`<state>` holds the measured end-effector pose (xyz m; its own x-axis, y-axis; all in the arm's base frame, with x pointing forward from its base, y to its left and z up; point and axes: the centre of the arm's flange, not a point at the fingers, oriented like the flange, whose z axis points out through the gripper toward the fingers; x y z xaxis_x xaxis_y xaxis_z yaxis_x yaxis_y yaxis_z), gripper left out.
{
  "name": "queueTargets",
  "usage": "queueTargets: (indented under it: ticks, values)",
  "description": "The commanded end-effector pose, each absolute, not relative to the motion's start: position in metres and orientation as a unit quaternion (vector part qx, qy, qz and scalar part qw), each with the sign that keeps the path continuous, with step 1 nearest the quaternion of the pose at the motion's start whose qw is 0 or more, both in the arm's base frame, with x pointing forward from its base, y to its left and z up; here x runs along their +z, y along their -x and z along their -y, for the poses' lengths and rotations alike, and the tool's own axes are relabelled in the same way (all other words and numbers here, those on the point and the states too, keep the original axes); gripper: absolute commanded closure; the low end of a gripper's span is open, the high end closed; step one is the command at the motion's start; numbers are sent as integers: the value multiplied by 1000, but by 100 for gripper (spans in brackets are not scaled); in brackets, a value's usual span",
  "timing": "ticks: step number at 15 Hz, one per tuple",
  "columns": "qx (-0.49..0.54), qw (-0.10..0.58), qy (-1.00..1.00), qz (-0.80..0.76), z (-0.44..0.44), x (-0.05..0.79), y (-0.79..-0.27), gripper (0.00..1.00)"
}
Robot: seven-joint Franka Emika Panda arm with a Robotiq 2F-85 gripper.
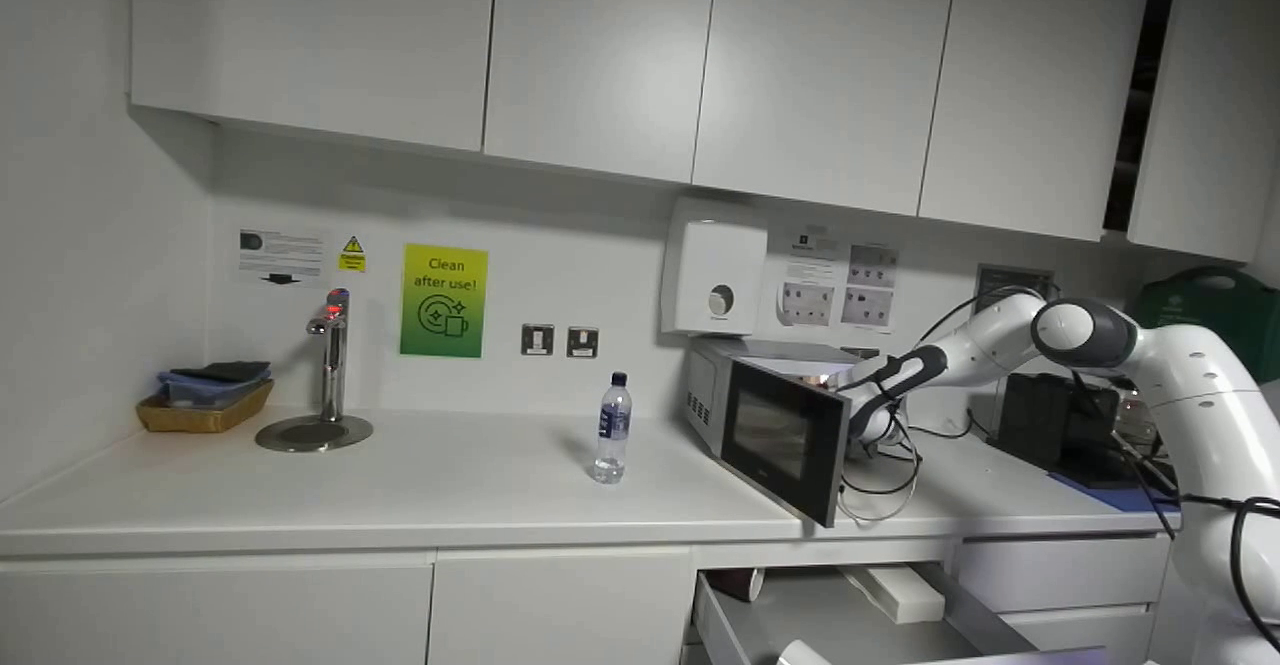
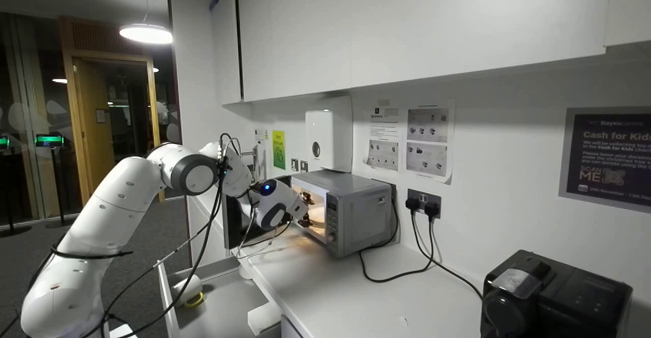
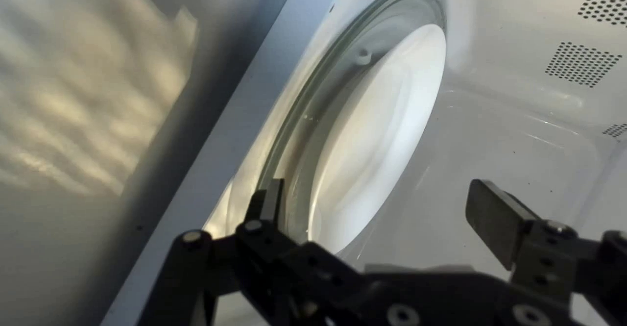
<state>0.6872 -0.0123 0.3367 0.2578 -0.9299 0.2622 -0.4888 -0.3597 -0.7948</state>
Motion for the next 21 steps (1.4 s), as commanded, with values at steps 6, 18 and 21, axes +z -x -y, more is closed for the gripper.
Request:
queueTargets:
  ticks: [6, 18, 21]
  values:
    - [-354, 308, 732, -494, 20, 335, -692, 0]
    - [-343, 321, 727, -501, 21, 336, -709, 0]
    - [-337, 325, 725, -506, 25, 337, -711, 0]
